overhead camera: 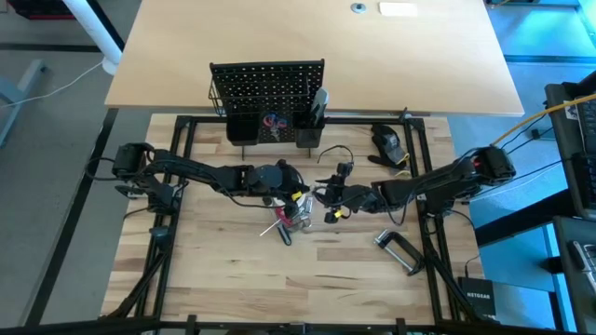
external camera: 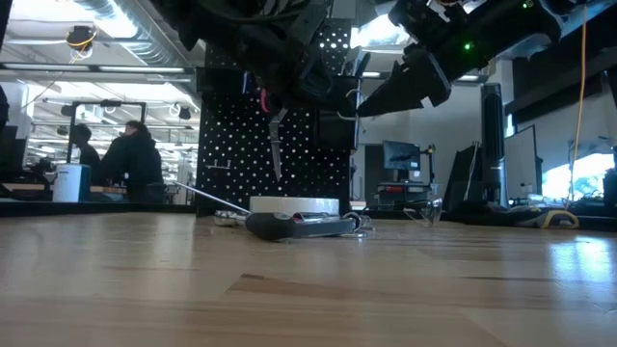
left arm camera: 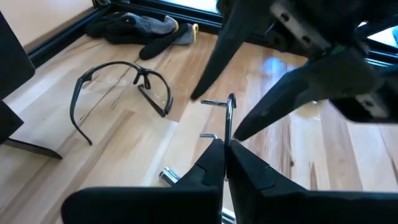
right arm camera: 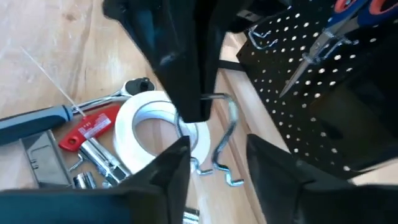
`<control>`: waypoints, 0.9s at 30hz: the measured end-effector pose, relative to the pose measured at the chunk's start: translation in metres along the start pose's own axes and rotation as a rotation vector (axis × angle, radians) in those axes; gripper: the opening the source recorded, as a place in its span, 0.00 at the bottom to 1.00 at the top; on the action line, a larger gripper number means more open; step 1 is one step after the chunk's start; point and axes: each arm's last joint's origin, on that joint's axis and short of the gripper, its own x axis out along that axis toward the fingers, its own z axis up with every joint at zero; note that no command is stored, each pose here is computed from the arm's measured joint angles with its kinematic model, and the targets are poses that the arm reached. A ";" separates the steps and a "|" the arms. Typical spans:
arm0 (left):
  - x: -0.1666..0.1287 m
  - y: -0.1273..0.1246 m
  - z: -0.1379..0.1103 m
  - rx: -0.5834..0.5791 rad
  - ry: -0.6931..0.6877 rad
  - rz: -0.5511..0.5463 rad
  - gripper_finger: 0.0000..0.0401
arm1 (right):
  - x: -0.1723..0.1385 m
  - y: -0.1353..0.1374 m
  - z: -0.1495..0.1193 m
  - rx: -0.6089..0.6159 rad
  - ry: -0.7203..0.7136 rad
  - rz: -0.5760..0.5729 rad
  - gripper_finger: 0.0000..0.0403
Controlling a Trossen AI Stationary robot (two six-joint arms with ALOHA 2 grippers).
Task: Hang tools onto peg board
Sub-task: Put the silver binder clip into the left black bin on the peg board
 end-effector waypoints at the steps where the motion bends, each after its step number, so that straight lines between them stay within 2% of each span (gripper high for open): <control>1: 0.000 0.000 0.000 0.000 -0.001 0.001 0.00 | -0.004 -0.001 0.002 -0.008 0.007 0.005 0.43; 7: -0.003 0.000 0.002 0.020 -0.008 -0.002 0.00 | -0.044 -0.009 0.027 -0.053 0.053 0.070 0.49; 12: -0.003 -0.001 0.000 0.031 0.013 0.000 0.00 | -0.072 -0.013 0.028 -0.028 0.094 0.115 0.49; 16: -0.010 -0.009 0.003 0.067 -0.003 -0.016 0.00 | -0.085 -0.011 0.012 0.005 0.172 0.136 0.49; 20: -0.029 -0.020 0.015 0.113 -0.070 -0.013 0.00 | -0.082 -0.006 -0.012 0.051 0.232 0.140 0.49; 27: -0.078 -0.027 0.035 0.161 -0.140 0.082 0.00 | -0.068 0.007 -0.045 0.137 0.109 0.155 0.49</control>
